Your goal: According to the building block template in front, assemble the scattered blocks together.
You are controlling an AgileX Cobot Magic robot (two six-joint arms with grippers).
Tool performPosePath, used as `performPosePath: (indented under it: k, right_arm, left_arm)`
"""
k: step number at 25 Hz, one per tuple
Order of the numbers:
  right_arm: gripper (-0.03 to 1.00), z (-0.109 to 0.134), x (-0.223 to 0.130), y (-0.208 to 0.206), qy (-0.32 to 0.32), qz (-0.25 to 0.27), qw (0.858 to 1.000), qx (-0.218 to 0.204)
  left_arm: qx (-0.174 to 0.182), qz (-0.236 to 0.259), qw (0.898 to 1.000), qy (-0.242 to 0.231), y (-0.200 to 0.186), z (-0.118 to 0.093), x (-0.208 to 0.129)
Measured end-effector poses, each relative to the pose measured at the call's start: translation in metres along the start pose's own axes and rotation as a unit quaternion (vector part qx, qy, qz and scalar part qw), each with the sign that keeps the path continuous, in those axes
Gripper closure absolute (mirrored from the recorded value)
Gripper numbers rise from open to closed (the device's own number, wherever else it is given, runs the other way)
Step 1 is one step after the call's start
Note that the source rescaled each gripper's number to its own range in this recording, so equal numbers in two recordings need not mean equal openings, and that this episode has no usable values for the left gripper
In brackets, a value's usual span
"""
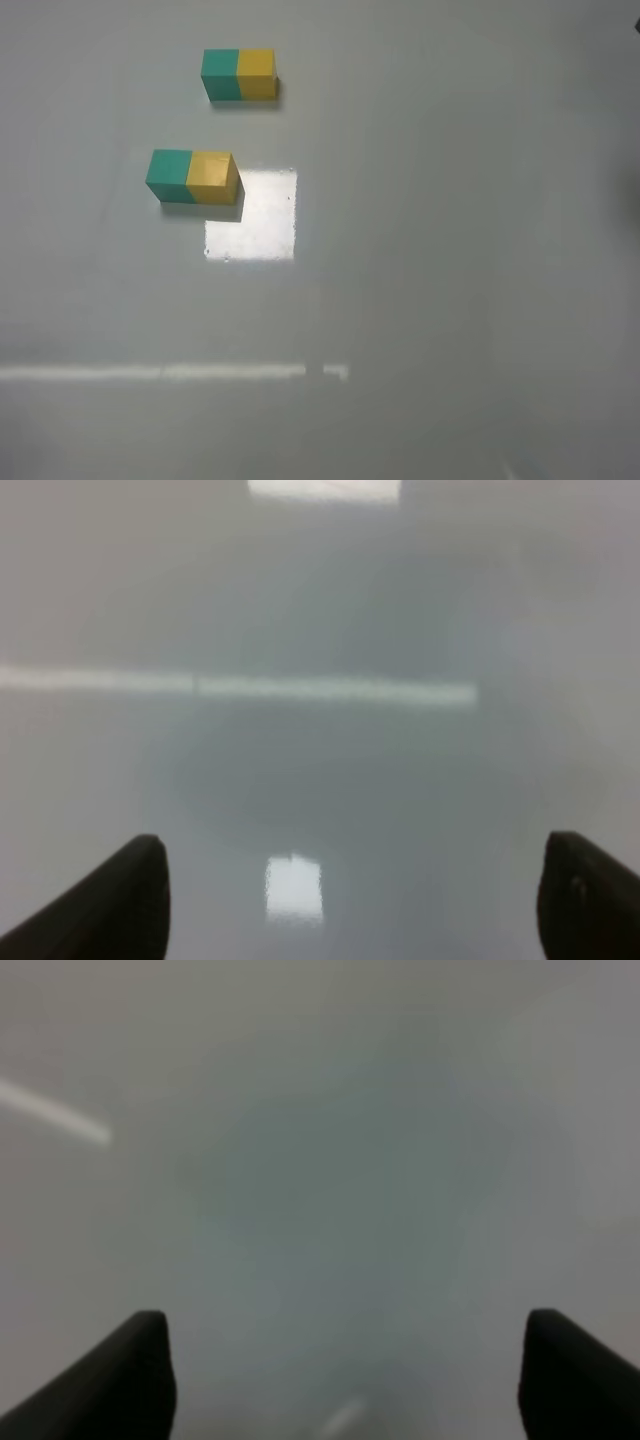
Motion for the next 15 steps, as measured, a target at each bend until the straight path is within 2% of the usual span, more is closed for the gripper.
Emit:
performPosePath:
  k: [1,4,6,11,13,15]
  right_arm:
    - [-0.02,-0.01,-0.014,-0.006,0.018,0.011,1.0,-0.008]
    - [-0.02,-0.021,-0.055,-0.026,0.053,0.033,0.998,-0.028]
    - [-0.02,-0.014,-0.081,-0.038,0.065,0.039,0.996,-0.036]
    - [-0.02,0.029,-0.141,-0.083,0.09,0.009,0.995,-0.045]
    - [-0.01,0.055,-0.172,-0.09,0.099,0.009,0.994,-0.035]
    - [-0.01,0.079,-0.195,-0.101,0.116,-0.017,0.993,-0.031]
  left_arm:
    - [0.0,0.0,1.0,0.001,0.0,0.0,0.0]
    - [0.0,0.0,1.0,0.001,0.0,0.0,0.0]
    - [0.0,0.0,1.0,0.001,0.0,0.0,0.0]
    - [0.0,0.0,1.0,0.0,0.0,0.0,0.0]
    - [0.0,0.0,1.0,0.0,0.0,0.0,0.0]
    - [0.0,0.0,1.0,0.0,0.0,0.0,0.0]
Point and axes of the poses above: a point on each arm's last joint axis where the gripper is mounted, y pointing out along that axis toward the gripper, z along the wrist's bending axis when the last joint is at zero, x = y × z, the point moved 7 cm from there along y, pointing out along that axis toward the gripper, and after that the axes turned 5 degrees about -y, right-handed, at the moved point
